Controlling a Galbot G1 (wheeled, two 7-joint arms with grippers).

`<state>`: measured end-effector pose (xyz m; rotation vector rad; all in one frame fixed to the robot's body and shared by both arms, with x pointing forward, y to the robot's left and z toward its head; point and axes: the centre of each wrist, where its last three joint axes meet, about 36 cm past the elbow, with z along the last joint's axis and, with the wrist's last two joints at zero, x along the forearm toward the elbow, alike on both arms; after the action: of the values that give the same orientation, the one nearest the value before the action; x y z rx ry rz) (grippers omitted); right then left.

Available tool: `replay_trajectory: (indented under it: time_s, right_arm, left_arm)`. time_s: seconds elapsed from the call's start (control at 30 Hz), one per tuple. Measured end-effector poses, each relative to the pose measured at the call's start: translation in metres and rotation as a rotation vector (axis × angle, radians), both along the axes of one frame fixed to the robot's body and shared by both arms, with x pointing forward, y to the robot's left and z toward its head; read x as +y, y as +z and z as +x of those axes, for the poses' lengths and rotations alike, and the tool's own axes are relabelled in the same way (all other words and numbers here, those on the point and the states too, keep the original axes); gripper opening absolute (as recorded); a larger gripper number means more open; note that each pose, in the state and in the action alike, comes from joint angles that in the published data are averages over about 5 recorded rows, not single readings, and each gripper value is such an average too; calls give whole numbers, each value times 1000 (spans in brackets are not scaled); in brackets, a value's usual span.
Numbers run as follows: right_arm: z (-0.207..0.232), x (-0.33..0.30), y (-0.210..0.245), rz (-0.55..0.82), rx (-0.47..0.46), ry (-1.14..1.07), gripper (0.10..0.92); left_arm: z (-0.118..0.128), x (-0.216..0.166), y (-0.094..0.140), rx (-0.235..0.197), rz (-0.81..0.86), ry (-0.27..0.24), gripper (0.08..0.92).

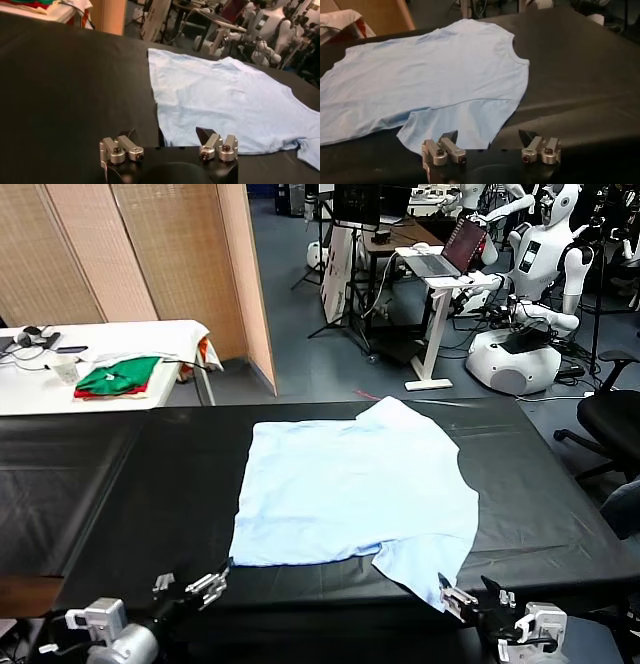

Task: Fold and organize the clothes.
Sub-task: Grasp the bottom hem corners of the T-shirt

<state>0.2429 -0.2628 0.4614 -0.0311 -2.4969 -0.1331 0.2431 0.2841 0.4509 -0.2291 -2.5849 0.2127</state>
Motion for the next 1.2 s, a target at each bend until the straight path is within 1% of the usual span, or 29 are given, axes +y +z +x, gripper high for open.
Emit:
replay_trajectory:
  time_s: [0.2, 0.4, 0.53, 0.63, 0.7, 0.73, 0.8, 0.93, 0.97, 1.03, 1.07, 1.1, 1.17, 1.2]
  right_arm:
    - [1, 1, -3, 1, 4, -4, 907]
    - [3, 3, -5, 3, 3, -2, 906]
    - [4, 3, -8, 3, 8, -5, 888]
    - [4, 3, -11, 5, 16, -9, 861]
    - [3, 4, -12, 7, 20, -10, 824]
    - [3, 4, -13, 8, 22, -10, 795]
    - [3, 5, -14, 10, 26, -8, 706]
    - [3, 6, -18, 12, 29, -2, 471]
    - [3, 6, -19, 12, 28, -1, 398]
    - [4, 6, -21, 14, 25, 3, 293]
    - [4, 6, -21, 15, 23, 4, 234]
    - [4, 6, -21, 16, 21, 6, 194]
    - [4, 6, -21, 17, 16, 8, 147]
    - [4, 6, -20, 18, 13, 9, 140]
  left_arm:
    - [2, -9, -8, 9, 24, -3, 907]
    - [8, -17, -16, 13, 9, -6, 907]
    - [11, -22, -21, 13, -1, -10, 899]
    - [14, -26, -24, 9, -6, -14, 842]
    - [16, -28, -26, 7, -7, -16, 791]
    - [18, -29, -27, 6, -7, -16, 772]
    - [19, -31, -29, 5, -9, -15, 728]
    - [20, -33, -30, 7, -11, -13, 616]
    - [20, -34, -31, 8, -11, -12, 565]
    - [19, -34, -31, 10, -9, -12, 469]
    - [19, -34, -31, 11, -8, -13, 397]
    - [18, -34, -32, 12, -7, -13, 340]
    - [18, -34, -32, 14, -5, -12, 228]
    - [17, -34, -32, 15, -4, -12, 188]
